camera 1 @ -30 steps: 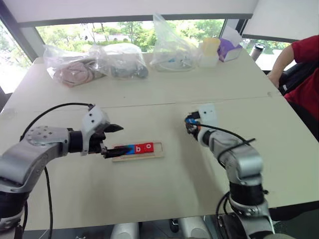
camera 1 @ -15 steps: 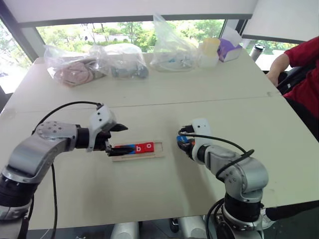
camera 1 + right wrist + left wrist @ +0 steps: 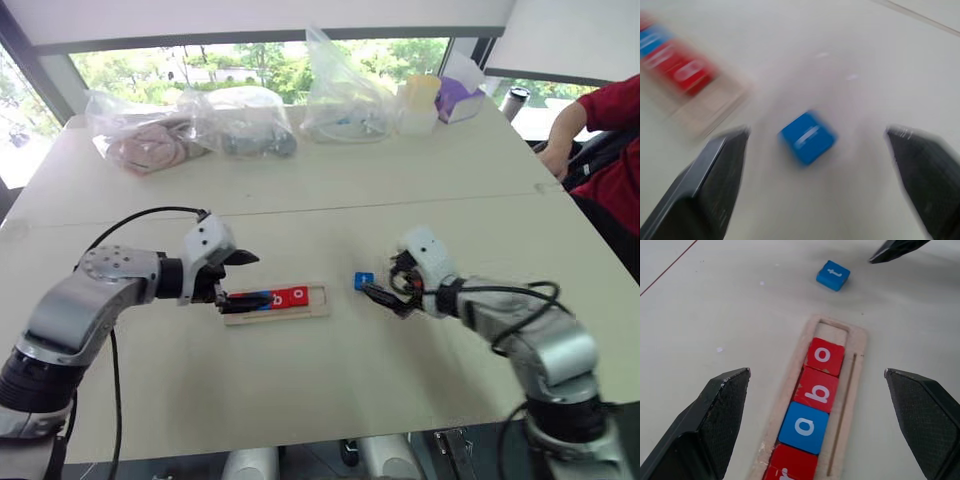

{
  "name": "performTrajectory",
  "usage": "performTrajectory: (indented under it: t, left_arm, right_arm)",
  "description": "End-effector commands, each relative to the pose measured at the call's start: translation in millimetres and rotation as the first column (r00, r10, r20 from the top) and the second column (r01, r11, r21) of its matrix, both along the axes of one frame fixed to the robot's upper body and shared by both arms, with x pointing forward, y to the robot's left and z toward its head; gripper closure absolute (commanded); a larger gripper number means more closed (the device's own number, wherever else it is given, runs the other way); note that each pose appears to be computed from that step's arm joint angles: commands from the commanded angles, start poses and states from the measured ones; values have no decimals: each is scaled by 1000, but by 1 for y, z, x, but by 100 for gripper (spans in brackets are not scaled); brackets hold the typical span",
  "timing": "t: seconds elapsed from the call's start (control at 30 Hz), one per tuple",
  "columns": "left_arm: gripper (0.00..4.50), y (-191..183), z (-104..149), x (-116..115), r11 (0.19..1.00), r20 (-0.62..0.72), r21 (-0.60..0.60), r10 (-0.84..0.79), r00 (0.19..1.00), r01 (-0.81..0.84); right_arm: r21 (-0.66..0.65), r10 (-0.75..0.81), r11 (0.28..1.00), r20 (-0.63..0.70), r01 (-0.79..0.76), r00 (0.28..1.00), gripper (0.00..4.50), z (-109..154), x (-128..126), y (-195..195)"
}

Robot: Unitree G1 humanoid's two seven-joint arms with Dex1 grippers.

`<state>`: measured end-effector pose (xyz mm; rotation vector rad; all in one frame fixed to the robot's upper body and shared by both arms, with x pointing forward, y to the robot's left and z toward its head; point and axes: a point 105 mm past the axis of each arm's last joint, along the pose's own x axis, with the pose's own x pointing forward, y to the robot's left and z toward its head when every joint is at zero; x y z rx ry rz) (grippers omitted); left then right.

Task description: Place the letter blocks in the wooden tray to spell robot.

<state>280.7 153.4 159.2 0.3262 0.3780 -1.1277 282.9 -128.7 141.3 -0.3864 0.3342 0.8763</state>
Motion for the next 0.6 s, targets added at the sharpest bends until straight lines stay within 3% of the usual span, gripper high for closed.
performTrajectory:
  t: [0.03,0.23,0.4,0.57,0.6]
  left_arm:
    - [0,-2,18,-15,997,18,7,-72,997,72]
    - [0,-2,17,-27,995,-9,30,-92,996,92]
    - [0,3,15,-27,998,-3,43,-45,999,45]
    - [0,14,10,-28,998,-8,70,1,1000,0]
    - [0,15,10,-28,997,-8,71,5,1000,-5]
  right_arm:
    - [-4,271,963,-26,-271,962,3,-7,-5,-1]
    - [-64,366,929,22,-364,930,3,-26,26,-4]
    - [-66,351,935,13,-350,936,3,-38,52,-6]
    - [-50,370,928,9,-369,929,3,-45,55,-6]
    - [-39,376,926,10,-375,927,27,-45,54,-5]
